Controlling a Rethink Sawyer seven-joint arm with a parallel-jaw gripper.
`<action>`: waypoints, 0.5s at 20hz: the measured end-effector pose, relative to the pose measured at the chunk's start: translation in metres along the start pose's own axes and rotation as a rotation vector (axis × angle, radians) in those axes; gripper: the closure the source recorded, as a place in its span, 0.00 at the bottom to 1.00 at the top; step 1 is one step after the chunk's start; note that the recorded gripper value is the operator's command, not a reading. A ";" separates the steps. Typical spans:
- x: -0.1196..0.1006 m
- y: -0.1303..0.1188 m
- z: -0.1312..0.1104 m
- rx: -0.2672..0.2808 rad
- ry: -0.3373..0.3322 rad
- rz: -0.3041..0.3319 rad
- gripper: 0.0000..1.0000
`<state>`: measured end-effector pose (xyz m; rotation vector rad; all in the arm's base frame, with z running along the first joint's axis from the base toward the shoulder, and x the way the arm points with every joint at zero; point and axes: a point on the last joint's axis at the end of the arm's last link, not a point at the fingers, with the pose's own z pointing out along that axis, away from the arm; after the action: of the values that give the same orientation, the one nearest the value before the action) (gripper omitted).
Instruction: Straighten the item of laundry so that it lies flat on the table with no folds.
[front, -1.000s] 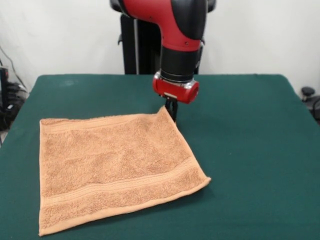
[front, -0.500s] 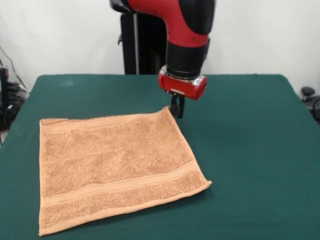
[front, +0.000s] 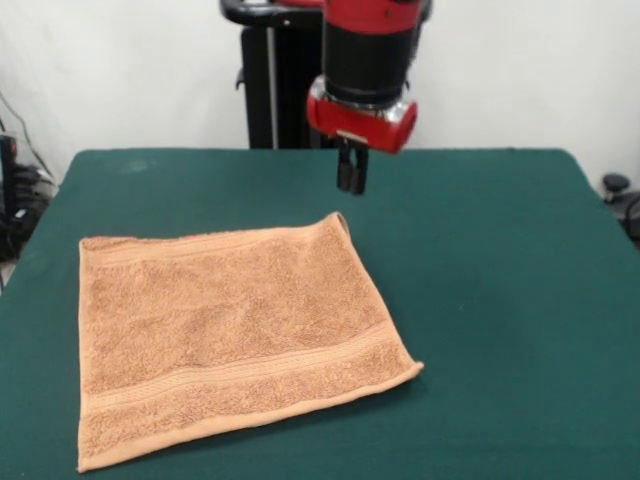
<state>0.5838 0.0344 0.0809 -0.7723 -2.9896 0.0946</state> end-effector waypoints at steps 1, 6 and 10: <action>-0.003 0.000 -0.003 0.001 -0.001 0.000 1.00; -0.040 0.001 -0.037 -0.007 -0.055 0.005 1.00; -0.071 0.009 -0.052 -0.016 -0.121 -0.003 1.00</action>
<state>0.6538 0.0097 0.1295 -0.7922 -3.1088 0.1216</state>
